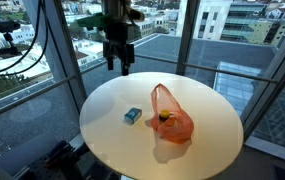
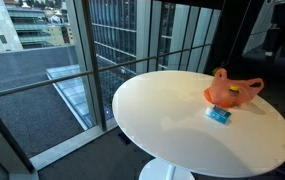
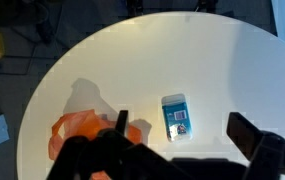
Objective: Put the bottle into the carrier bag
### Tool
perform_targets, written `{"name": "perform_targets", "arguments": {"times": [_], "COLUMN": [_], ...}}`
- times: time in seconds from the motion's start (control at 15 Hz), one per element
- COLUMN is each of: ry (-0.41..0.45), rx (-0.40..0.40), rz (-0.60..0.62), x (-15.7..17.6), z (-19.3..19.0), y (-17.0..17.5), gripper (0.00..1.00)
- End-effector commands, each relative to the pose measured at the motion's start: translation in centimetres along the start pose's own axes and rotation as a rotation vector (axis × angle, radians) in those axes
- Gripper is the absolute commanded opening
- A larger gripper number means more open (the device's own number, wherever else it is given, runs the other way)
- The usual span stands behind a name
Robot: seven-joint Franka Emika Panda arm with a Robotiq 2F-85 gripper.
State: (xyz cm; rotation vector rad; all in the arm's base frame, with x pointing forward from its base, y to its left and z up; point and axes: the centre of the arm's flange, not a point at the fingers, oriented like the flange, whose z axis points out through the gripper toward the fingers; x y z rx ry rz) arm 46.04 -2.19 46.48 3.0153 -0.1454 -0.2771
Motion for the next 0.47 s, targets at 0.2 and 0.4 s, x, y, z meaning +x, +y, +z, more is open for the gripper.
{"name": "perform_targets", "arguments": {"times": [0.2,0.4], "ry": [0.003,0.003], "rx": [-0.006,-0.006], "rz": [-0.031,-0.037], "x": [-1.38,-1.41], "z": [-1.47,-1.51], "y": [-0.43,-0.43], "gripper": [1.00,1.00]}}
